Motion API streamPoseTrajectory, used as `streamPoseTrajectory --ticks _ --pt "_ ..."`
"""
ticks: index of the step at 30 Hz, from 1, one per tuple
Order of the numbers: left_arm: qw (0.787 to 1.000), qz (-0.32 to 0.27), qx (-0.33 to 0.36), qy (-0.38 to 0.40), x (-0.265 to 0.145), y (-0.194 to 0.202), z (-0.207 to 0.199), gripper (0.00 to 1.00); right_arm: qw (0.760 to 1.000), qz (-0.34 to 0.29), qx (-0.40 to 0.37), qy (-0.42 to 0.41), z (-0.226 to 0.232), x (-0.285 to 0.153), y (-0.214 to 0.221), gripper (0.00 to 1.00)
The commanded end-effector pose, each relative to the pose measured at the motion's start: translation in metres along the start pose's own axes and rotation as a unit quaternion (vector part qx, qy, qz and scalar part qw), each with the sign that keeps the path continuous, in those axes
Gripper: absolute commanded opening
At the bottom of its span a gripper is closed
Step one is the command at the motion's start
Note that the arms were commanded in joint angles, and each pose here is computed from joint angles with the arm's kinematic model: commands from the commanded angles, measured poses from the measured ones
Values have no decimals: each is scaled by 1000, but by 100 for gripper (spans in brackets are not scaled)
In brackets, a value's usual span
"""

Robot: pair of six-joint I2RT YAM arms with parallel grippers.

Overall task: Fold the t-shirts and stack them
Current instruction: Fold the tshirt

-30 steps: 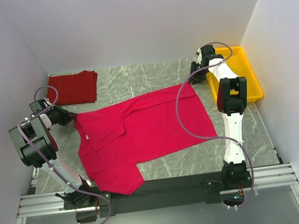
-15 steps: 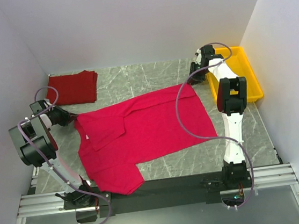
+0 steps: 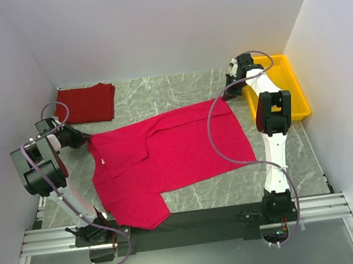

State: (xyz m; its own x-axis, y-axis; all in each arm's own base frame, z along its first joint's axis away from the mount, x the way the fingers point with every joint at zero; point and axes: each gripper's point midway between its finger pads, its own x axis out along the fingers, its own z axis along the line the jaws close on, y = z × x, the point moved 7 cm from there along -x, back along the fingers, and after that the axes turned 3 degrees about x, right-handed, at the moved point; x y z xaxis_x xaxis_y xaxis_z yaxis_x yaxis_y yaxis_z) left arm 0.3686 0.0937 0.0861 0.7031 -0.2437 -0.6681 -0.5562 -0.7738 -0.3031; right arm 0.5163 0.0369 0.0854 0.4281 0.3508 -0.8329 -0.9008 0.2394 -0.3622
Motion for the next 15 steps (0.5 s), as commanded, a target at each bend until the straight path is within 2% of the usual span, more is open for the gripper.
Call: streamPoseTrajectory --ticks 1,15 --pt "1000 -20 16 13 -1 -16 -11 1 1000 -8 -12 -10 6 -4 -7 1" --pt "1000 -17 21 -10 9 -30 -6 1 997 -60 -38 23 2 -10 -35 0"
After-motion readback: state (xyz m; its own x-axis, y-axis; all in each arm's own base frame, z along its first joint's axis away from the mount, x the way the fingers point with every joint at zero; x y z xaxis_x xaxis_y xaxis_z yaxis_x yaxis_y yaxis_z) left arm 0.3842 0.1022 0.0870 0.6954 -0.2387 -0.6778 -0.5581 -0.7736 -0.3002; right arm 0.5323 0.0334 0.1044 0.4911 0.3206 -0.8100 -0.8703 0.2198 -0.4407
